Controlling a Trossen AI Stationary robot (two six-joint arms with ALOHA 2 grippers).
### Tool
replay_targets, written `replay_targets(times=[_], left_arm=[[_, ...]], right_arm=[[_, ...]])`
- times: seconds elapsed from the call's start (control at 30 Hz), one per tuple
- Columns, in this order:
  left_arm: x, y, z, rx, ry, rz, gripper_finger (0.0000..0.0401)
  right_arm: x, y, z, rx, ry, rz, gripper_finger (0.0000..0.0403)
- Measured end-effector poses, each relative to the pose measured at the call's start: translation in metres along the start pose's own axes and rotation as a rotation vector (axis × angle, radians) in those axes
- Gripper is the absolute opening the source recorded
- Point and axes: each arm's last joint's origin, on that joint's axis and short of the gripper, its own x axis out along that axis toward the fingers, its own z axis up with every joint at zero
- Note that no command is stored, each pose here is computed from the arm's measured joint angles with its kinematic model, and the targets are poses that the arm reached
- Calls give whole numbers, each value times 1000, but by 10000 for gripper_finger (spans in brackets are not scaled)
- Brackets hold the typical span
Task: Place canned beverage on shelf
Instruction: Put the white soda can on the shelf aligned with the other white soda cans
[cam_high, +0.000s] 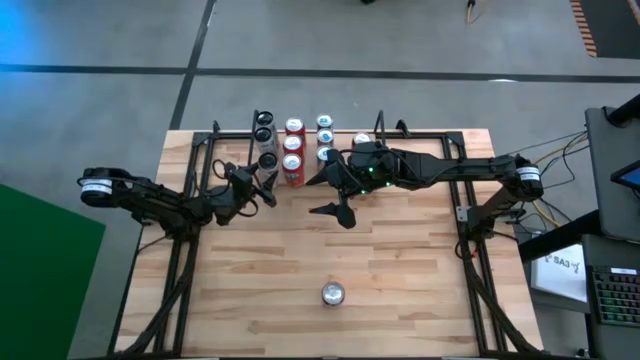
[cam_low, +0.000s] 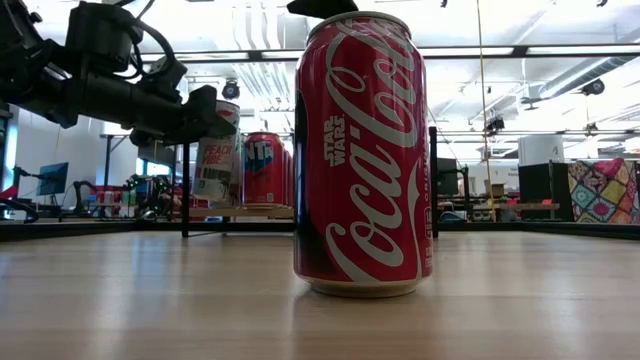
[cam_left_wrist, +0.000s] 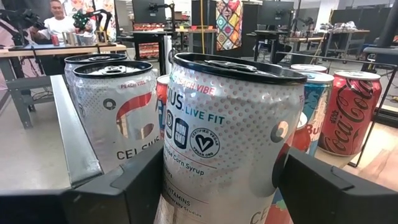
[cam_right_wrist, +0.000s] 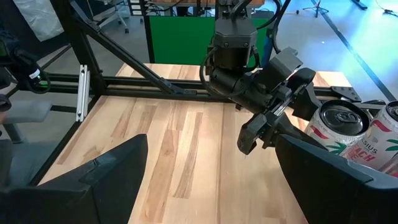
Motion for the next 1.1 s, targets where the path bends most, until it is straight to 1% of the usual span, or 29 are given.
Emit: replay_targets(times=[0.33,0.67,0.8,1.1], left_arm=[[0,0,3,-16,-14,0,303],[0,0,2,-9,-8,-2,308],[1,-1,2,-10,-9,-1,294],[3,-3,7,-8,-20,6,236]], right_arm=[[0,0,0,0,0,0,343],[0,0,0,0,0,0,343],[0,0,0,0,1,0,343],[0,0,-1,2,6,0,343]])
